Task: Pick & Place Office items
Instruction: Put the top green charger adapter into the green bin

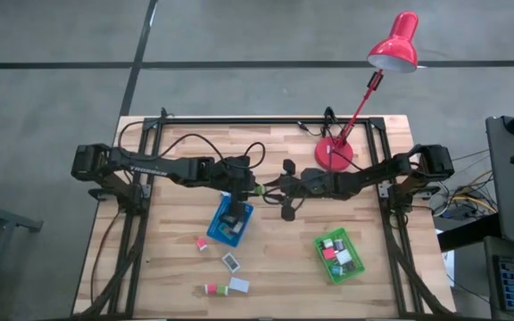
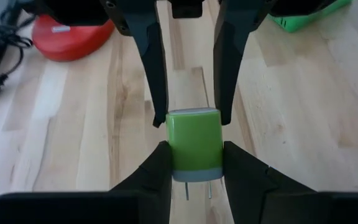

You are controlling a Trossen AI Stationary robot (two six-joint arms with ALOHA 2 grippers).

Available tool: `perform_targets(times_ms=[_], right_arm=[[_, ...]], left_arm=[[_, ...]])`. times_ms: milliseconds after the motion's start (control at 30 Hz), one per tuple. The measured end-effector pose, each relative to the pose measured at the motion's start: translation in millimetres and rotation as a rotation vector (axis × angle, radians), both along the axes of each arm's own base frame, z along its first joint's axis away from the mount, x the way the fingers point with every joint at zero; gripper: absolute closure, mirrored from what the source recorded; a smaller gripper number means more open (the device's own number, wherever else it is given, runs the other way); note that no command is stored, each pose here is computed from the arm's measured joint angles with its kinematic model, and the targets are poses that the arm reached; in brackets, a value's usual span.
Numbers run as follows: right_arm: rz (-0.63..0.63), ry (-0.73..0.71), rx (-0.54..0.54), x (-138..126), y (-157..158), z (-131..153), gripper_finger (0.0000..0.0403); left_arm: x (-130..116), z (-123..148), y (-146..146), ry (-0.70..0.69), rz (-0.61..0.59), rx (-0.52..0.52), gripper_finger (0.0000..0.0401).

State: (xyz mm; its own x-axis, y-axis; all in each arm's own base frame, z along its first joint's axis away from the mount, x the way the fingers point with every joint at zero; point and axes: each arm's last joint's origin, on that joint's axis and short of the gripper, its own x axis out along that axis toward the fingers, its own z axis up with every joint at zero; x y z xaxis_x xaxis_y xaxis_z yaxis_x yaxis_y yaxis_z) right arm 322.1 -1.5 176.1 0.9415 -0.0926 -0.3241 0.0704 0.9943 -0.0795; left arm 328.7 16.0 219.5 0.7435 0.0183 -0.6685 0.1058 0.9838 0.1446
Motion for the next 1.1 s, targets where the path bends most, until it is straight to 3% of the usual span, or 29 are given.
perform_targets(times_ms=[267,400,700,1100], right_arm=[[0.032,0.08,0.016,32,1,-18,0.0288],[-0.022,0.141,-0.027,43,1,-17,0.0288],[-0.028,0.15,-0.085,41,9,-8,0.0288],[-0.039,0.143,-0.087,32,9,-5,0.0288]], left_arm=[[-9,-11,-1,0.134,0.0,-0.012,0.0295],[-11,-13,0,0.161,-0.004,-0.004,0.0295],[-11,-13,0,0.137,-0.014,0.004,0.0297],[-7,-10,-1,0.094,-0.033,0.021,0.0297]])
